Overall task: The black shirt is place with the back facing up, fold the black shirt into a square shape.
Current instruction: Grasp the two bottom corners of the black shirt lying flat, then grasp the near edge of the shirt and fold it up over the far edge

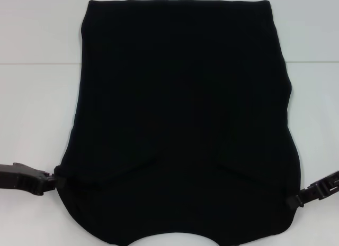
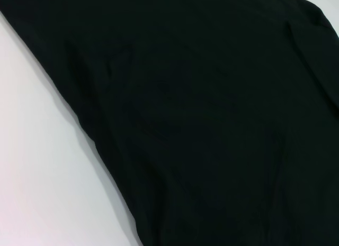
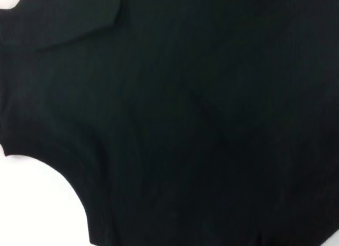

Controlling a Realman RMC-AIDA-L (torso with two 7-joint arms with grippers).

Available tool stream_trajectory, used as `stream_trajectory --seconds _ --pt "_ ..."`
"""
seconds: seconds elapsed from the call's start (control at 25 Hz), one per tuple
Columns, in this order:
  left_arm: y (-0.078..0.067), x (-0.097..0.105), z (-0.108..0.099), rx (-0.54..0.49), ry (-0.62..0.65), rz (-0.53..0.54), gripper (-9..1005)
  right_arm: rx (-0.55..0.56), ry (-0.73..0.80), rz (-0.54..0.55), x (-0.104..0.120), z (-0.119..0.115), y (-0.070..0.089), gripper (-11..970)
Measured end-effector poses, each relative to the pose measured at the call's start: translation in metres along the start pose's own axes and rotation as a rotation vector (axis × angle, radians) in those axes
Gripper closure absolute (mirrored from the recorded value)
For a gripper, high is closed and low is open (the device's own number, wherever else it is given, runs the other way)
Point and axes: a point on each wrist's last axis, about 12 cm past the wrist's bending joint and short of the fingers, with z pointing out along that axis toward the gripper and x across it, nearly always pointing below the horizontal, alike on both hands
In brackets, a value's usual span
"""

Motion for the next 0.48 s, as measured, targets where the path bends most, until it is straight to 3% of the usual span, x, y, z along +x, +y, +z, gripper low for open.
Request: stream_trajectory --seconds 0.2,0.48 --pt "-0.0001 0.0 0.0001 0.0 0.0 0.0 942 -0.001 -0.008 0.005 0.0009 0.0011 -0.0003 577" --pt "-0.0015 -0.0002 0.0009 0.009 -0.009 -0.003 939 -0.019 -0.052 0.016 0.008 0.0035 -0.0032 825"
